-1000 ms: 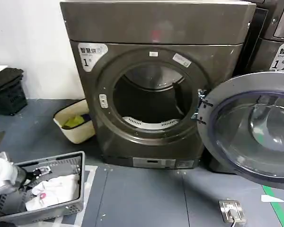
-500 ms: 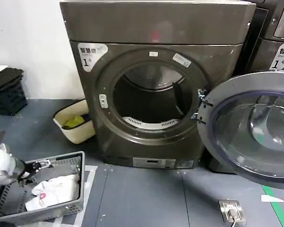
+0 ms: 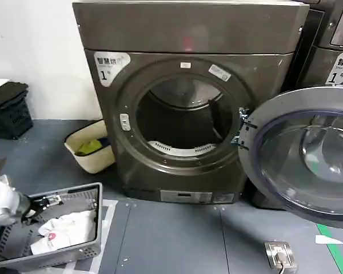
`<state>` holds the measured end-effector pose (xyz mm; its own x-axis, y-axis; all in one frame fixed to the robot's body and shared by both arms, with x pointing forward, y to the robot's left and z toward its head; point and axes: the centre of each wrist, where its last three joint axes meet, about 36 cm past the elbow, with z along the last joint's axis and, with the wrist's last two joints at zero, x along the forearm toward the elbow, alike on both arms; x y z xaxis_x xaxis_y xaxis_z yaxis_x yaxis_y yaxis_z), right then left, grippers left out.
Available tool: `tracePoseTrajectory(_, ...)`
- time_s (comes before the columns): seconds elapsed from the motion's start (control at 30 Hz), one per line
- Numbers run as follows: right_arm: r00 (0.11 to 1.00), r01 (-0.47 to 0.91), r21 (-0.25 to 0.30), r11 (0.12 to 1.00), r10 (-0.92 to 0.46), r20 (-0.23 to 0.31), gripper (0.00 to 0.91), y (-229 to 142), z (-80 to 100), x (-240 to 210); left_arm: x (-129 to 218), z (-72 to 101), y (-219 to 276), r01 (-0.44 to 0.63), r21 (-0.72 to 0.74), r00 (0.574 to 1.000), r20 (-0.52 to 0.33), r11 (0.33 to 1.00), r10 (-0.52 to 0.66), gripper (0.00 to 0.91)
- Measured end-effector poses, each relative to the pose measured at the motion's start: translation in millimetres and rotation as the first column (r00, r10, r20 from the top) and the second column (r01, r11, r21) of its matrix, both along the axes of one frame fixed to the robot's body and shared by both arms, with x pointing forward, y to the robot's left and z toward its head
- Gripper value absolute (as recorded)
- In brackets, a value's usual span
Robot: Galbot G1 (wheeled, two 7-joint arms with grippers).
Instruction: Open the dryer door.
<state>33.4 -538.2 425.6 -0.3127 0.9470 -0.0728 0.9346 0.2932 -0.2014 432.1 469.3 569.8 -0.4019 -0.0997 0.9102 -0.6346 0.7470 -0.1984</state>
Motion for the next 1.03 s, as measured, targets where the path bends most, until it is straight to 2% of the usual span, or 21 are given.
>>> tracePoseTrajectory(1.03, 1.000, -0.003, -0.012, 1.000, 0.003, 0.002, 0.907, 0.5, -0.7, -2.0, 4.9, -5.4, -5.6, 0.022, -0.048, 1.000, -0.019, 0.999, -0.023, 0.907)
